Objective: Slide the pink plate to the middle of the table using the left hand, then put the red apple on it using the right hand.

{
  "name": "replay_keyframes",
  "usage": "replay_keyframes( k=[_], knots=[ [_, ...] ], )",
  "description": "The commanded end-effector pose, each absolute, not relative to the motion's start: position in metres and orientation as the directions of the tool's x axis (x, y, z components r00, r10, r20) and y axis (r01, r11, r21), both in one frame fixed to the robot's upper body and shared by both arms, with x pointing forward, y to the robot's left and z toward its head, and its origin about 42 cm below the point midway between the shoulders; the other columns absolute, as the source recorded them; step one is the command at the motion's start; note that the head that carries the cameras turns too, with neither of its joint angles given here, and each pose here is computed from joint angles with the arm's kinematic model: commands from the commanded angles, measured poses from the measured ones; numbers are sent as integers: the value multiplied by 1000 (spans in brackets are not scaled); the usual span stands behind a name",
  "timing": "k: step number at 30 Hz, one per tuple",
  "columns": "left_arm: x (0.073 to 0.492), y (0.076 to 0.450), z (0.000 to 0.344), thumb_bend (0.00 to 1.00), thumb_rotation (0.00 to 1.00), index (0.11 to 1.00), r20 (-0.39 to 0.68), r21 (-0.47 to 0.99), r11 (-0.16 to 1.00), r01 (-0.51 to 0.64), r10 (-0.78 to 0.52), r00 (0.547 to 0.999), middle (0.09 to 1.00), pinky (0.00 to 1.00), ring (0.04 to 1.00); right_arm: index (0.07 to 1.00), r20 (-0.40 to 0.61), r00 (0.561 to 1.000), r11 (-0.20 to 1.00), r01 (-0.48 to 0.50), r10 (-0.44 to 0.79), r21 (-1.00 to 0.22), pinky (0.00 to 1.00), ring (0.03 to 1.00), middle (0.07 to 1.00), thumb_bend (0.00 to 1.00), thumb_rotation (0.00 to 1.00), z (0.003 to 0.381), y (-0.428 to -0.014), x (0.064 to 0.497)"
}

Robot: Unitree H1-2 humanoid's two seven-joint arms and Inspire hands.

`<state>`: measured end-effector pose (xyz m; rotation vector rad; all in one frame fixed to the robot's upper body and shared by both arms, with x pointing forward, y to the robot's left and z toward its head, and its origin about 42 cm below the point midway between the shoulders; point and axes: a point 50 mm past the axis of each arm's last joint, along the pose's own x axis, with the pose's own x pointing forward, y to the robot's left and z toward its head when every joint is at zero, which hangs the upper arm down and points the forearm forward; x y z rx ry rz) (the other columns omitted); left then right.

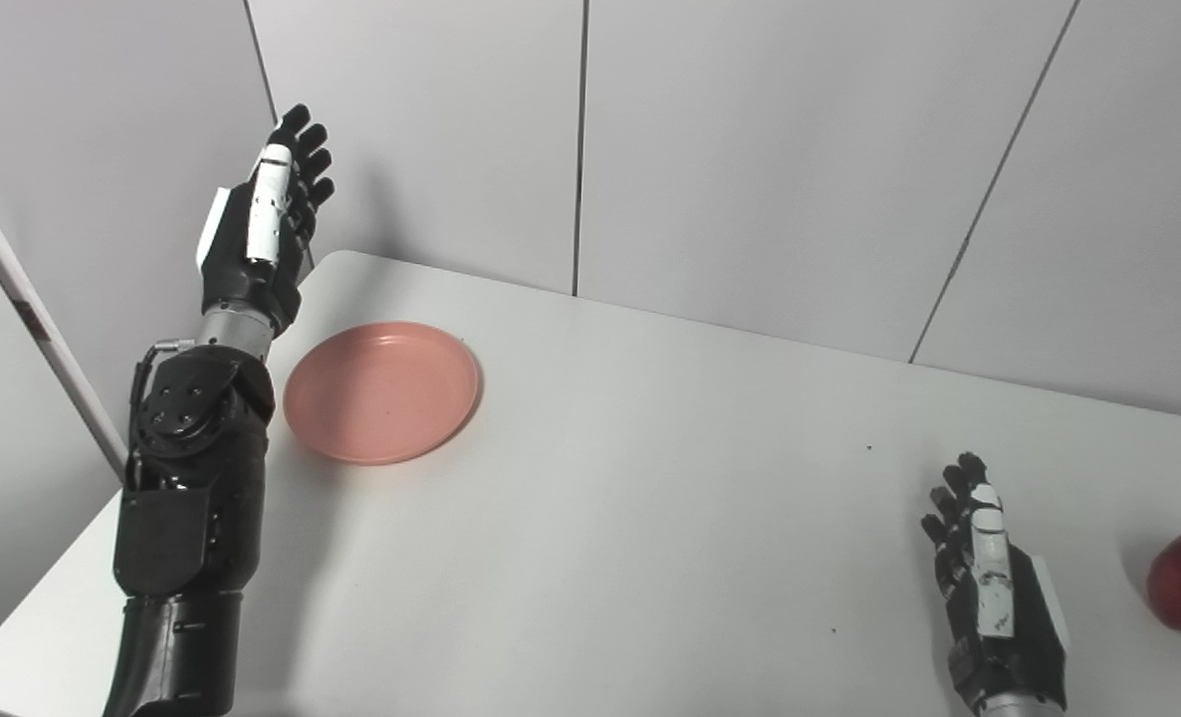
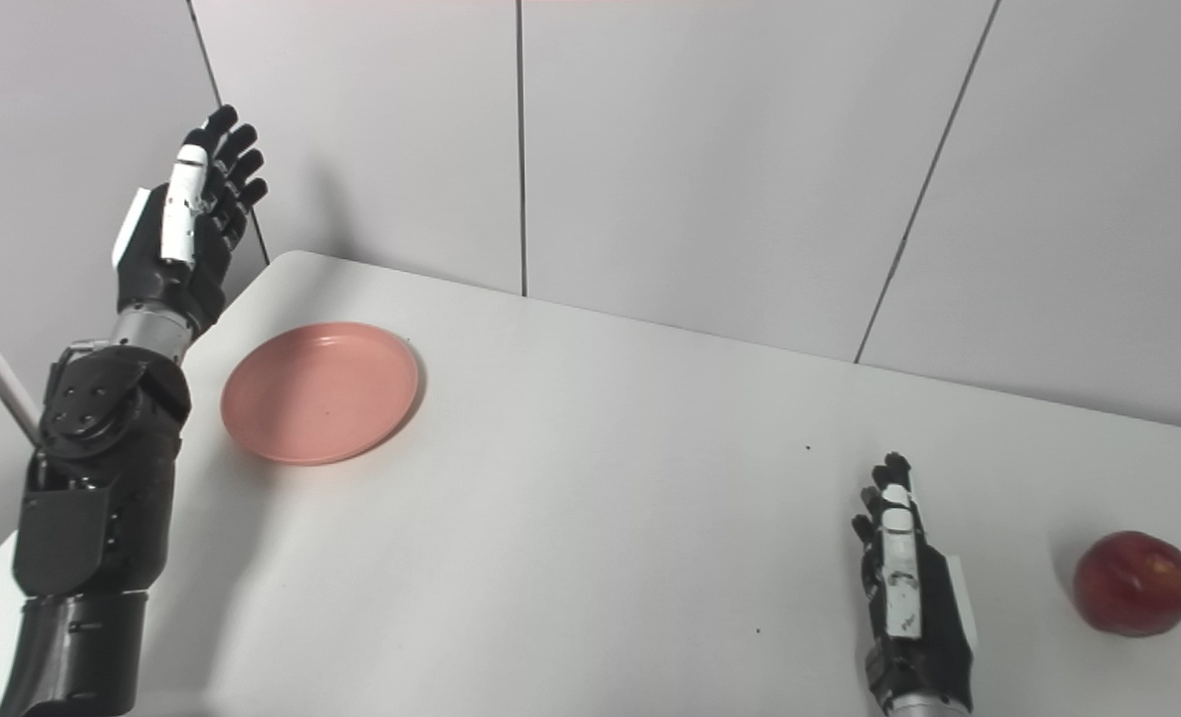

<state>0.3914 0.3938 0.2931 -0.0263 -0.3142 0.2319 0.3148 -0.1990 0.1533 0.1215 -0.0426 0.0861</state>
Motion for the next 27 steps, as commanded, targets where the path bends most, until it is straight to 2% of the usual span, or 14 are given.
replay_keyframes(
  k=[1, 10, 27],
  knots=[
    [394, 407, 320, 380, 1000, 970, 385, -57, 970, -237, 240, 891, 992, 997, 997, 1000, 139, 986, 987, -106, 89, 123, 1000, 1000, 1000, 325, 1000, 169, -200, 317],
    [391, 446, 304, 369, 1000, 951, 351, -85, 949, -304, 314, 882, 971, 999, 983, 1000, 138, 986, 986, -107, 89, 129, 1000, 1000, 1000, 327, 1000, 169, -202, 318],
    [381, 478, 272, 336, 1000, 926, 262, -124, 923, -365, 385, 885, 949, 990, 966, 1000, 139, 986, 988, -106, 91, 109, 1000, 1000, 1000, 326, 1000, 170, -203, 318]
  ],
)
